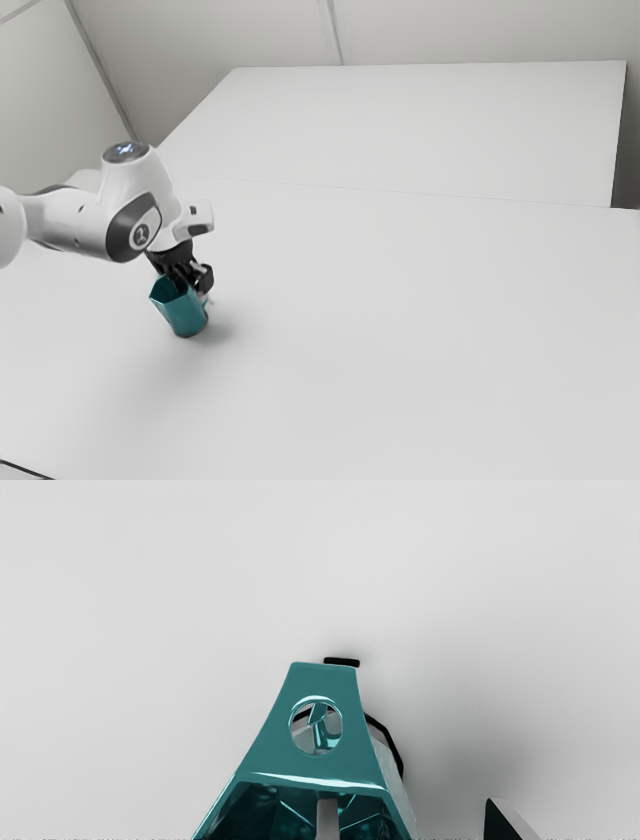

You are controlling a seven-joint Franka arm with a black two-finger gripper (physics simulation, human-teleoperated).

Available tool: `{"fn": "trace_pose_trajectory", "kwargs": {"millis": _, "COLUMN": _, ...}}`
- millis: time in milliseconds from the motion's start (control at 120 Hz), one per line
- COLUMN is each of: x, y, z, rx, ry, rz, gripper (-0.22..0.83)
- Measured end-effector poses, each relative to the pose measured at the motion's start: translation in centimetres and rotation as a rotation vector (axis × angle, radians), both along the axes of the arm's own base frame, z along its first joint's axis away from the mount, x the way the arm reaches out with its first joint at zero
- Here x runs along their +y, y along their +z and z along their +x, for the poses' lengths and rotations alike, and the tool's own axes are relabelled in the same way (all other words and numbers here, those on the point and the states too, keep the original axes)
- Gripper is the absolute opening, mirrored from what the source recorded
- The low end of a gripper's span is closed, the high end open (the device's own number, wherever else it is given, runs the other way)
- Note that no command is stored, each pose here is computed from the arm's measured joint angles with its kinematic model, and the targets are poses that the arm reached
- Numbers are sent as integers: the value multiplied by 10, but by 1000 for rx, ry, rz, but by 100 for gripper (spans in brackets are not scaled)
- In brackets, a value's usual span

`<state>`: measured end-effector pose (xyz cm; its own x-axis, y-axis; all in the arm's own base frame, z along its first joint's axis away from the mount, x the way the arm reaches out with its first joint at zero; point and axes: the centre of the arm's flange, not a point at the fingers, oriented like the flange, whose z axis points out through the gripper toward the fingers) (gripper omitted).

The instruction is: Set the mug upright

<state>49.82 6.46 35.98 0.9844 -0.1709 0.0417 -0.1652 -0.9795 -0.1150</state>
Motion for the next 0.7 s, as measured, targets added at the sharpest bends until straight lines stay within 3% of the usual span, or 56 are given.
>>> {"fn": "trace_pose_trajectory", "kwargs": {"millis": 467, "x": -13, "y": 53, "z": 17, "rx": 44, "ry": 51, "rz": -9, "gripper": 27}}
{"fn": "trace_pose_trajectory", "kwargs": {"millis": 700, "x": -12, "y": 147, "z": 71, "rx": 30, "ry": 133, "rz": -12, "gripper": 42}}
